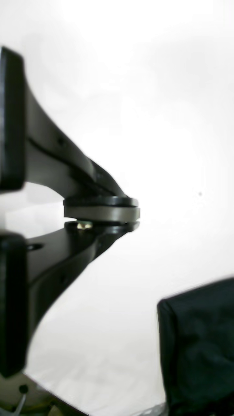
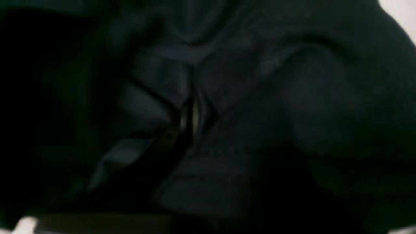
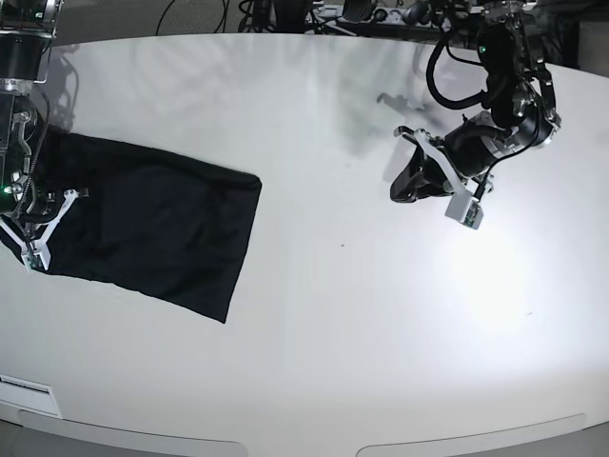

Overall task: Fold the T-shirt properly
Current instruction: 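Release the left gripper and pull the shirt toward the right gripper, then grasp the shirt's free end with the left gripper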

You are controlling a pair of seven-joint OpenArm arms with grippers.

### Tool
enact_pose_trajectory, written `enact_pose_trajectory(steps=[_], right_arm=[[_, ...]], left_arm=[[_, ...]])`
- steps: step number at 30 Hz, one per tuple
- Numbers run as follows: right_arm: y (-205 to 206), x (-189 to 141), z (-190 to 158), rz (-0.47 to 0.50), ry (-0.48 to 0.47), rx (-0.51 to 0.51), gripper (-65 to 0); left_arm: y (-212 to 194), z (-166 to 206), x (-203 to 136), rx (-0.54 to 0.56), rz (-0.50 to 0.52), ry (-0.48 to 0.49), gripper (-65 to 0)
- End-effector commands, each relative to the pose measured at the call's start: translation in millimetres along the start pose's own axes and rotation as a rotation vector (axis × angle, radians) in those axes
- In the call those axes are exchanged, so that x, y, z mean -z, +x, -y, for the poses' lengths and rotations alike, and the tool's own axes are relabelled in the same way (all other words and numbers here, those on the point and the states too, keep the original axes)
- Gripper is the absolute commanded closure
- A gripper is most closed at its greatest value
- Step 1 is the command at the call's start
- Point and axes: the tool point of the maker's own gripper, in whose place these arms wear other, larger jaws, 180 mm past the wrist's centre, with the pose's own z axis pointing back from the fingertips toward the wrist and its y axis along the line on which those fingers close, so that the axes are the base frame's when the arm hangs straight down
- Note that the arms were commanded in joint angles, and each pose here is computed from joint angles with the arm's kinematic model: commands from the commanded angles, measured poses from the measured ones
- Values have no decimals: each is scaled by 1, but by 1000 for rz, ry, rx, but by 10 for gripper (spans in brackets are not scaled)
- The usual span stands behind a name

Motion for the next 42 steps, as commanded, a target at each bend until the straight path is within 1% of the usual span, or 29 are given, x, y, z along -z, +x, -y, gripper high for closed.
enact_pose_trajectory(steps=[1,4,6,10,12,14,16,18,19,22,25,26,27,31,34,36,37,40,42], right_arm=[[23,-12,5,76,0,-1,0],[41,-24,-20,153,118,19,0],[52,-34,-37,203,199,7,0],[69,-57,-65,291,325,-71,0],[70,-65,-76,305,363,-136,0],[64,-66,-78,275,362,-185,0],[55,-64,-79,241,364,-216,0],[50,-62,-81,230,365,-231,0],[49,-60,-79,224,352,-232,0],[47,-54,-67,204,274,-215,0],[50,-55,-68,223,280,-215,0],[50,-55,-70,229,289,-228,0],[50,-56,-72,230,294,-244,0],[42,-52,-82,221,321,-269,0],[32,-49,-89,206,341,-277,0],[27,-48,-91,205,349,-273,0],[27,-48,-92,209,353,-269,0],[22,-47,-96,215,366,-261,0],[20,-47,-97,218,372,-259,0]], left_arm=[[12,7,-2,15,51,-28,0],[8,11,-3,14,47,-50,0],[5,13,-4,10,42,-56,0],[4,16,-4,1,47,-74,0],[5,18,-4,12,48,-81,0],[5,19,-4,16,50,-86,0],[6,19,-4,16,52,-87,0],[8,20,-5,12,67,-92,0],[10,21,-5,8,74,-102,0],[13,29,-6,9,92,-145,0],[23,46,-11,14,152,-239,0],[29,53,-13,32,182,-280,0],[34,56,-15,30,204,-302,0],[54,54,-13,76,238,-300,0],[74,66,-7,130,268,-343,0],[83,77,4,199,261,-360,0],[87,81,12,251,250,-349,0],[93,88,40,356,208,-276,0],[95,98,59,417,187,-266,0]])
